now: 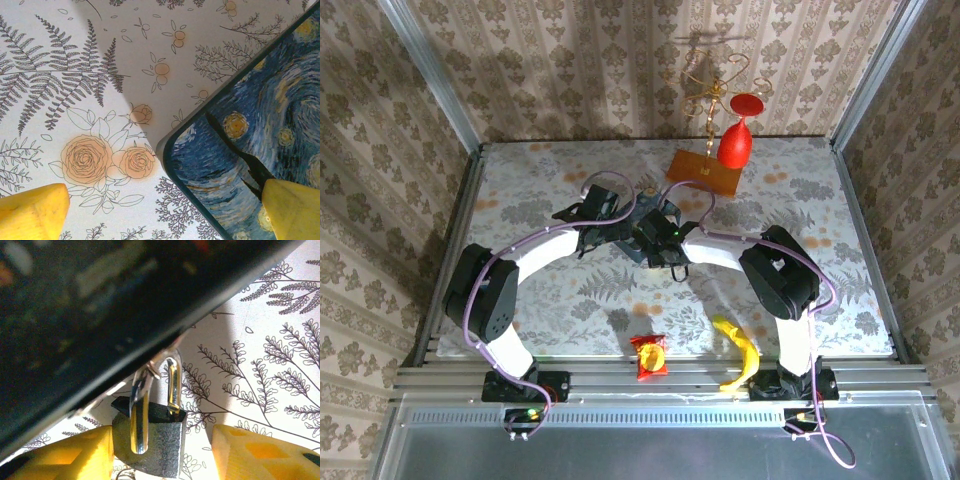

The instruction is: Unlock a padlock with a key

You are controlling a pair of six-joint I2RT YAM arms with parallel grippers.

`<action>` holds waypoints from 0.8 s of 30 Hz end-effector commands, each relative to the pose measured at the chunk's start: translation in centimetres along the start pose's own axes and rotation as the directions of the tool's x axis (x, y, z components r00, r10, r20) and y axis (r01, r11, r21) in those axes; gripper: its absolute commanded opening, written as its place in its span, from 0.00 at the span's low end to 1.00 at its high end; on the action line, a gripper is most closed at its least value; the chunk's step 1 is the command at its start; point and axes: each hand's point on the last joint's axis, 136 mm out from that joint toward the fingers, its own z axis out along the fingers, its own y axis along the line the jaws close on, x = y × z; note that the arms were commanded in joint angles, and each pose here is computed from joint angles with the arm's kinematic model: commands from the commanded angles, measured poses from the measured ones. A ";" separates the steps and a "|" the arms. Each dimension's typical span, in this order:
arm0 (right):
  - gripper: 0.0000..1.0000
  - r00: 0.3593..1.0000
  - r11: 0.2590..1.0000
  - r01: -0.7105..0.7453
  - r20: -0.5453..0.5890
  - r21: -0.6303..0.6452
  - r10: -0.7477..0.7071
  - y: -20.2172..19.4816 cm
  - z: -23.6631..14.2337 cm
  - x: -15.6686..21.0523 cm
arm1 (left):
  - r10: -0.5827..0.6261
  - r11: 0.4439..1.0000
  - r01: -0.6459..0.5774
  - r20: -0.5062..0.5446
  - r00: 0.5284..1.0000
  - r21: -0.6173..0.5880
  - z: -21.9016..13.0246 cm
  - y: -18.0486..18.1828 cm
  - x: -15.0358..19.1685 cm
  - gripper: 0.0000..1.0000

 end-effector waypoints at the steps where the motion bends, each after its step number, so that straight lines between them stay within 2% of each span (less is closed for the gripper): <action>1: 0.52 0.999 0.999 -0.006 0.040 -0.042 0.008 1.0 0.9 -1.5 | 0.004 0.998 -0.008 -0.077 0.997 -0.057 0.9 1.5 2.0 1.00; 6: 0.47 0.999 0.999 -0.003 0.038 -0.037 0.004 1.2 1.2 -1.7 | 0.000 0.999 -0.005 -0.079 0.997 -0.053 0.9 1.4 2.0 1.00; 17: 0.20 0.997 0.999 -0.006 0.074 -0.047 0.009 0.9 -0.2 -2.2 | -0.001 0.998 -0.004 -0.082 0.997 -0.061 1.0 1.7 2.1 1.00; 24: 0.14 0.995 0.999 -0.014 0.093 -0.029 0.017 0.2 -1.3 -2.8 | -0.004 0.998 -0.002 -0.082 0.997 -0.064 1.0 1.8 2.1 1.00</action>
